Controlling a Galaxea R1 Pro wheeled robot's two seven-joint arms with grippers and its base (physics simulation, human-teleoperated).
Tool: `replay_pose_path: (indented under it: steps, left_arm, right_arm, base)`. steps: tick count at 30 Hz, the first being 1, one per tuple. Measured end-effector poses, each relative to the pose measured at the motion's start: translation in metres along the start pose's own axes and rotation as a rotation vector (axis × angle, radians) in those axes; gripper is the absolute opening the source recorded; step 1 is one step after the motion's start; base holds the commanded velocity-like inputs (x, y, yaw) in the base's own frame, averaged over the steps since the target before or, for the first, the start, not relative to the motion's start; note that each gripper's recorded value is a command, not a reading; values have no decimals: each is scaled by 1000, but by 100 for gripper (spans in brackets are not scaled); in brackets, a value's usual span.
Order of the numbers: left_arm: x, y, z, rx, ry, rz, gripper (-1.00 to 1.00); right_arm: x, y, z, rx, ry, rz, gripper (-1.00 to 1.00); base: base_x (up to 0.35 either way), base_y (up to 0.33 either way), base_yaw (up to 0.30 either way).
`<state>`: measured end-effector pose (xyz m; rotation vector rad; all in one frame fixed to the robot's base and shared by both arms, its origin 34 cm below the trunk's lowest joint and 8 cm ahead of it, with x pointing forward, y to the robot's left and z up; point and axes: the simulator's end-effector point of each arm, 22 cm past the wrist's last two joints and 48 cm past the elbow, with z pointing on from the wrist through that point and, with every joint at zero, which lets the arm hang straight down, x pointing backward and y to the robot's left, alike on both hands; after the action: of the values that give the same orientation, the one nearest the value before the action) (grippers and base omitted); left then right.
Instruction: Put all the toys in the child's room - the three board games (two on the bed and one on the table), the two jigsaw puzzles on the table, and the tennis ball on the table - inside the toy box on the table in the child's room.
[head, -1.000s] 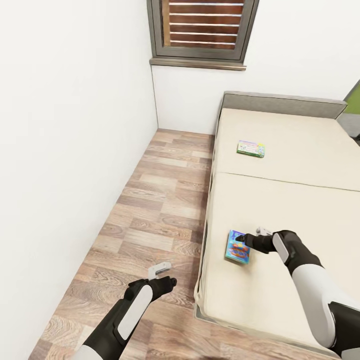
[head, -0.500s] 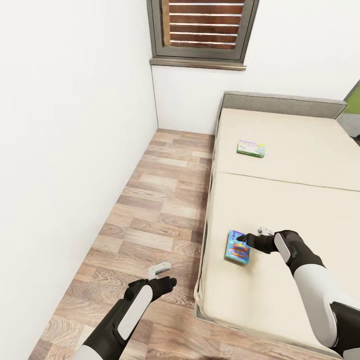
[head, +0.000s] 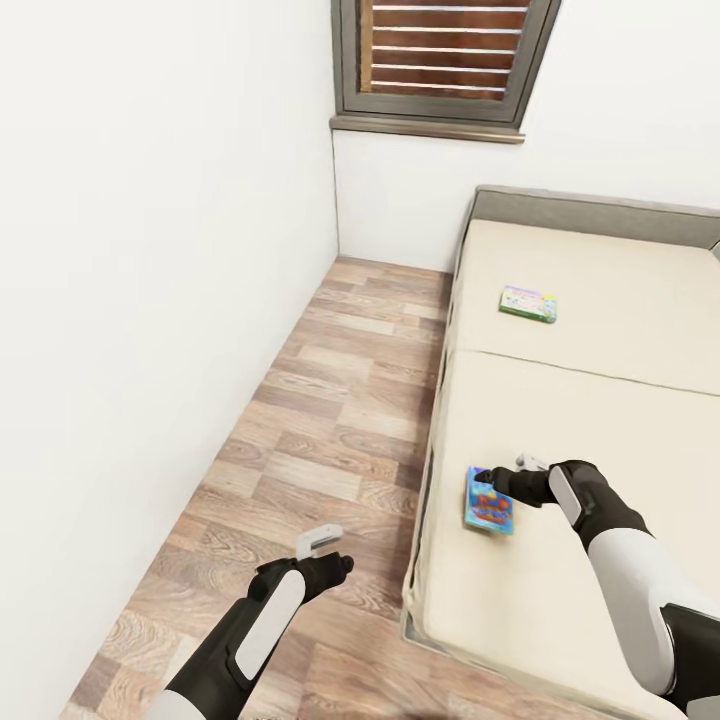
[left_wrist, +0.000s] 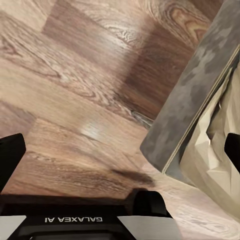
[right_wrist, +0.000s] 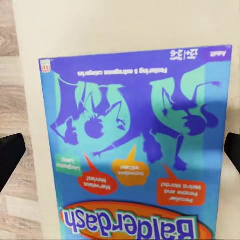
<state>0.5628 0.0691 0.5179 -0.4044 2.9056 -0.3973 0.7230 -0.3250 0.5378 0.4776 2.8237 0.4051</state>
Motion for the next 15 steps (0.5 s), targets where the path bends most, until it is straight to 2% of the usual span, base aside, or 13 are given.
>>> replay_pose_path:
  steps: [6,15]
  left_arm:
    - [0,0,0,1,1,-1,100]
    - [0,0,0,1,1,-1,100]
  right_arm:
    - [0,0,0,-1,0,1,100]
    - [0,1,0,-2,0,1,100]
  base:
    - [0,0,88]
    - [0,0,26]
